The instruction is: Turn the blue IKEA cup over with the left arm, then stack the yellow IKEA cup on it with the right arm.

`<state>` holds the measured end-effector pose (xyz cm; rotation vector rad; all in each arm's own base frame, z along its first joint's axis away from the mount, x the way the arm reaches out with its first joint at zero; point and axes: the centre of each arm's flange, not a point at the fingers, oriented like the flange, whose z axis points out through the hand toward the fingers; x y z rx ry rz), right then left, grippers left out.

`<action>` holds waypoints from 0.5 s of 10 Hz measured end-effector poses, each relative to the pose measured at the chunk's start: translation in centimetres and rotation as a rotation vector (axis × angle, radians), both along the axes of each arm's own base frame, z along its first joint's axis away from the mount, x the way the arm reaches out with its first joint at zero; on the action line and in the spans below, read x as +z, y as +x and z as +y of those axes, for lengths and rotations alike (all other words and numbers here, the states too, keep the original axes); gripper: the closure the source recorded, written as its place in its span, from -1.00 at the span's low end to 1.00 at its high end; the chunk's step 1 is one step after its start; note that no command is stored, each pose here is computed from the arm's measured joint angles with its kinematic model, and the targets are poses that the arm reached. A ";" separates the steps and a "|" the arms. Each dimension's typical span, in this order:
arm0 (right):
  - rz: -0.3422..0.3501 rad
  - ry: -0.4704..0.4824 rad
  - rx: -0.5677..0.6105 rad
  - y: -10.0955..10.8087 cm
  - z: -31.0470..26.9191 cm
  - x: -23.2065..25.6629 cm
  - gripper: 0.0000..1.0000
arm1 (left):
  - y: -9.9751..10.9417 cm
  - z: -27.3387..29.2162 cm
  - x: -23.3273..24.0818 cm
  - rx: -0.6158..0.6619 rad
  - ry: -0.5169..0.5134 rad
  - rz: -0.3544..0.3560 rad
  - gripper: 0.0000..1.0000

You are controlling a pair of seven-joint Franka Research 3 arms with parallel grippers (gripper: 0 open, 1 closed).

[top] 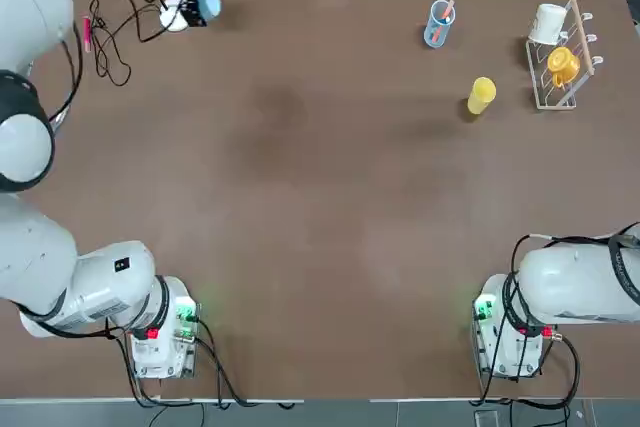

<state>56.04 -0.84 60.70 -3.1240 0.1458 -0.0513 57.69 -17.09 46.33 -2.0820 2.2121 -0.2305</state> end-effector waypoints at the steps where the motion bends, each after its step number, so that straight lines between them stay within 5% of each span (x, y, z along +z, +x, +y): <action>1: 0.000 0.000 0.000 0.0 0.0 0.0 -1.00 | -1.1 -3.3 0.4 0.012 0.067 -0.042 -0.36; 5: 0.001 0.000 0.000 0.0 0.0 -0.1 -1.00 | -5.2 -12.9 1.4 0.043 0.295 -0.098 -0.36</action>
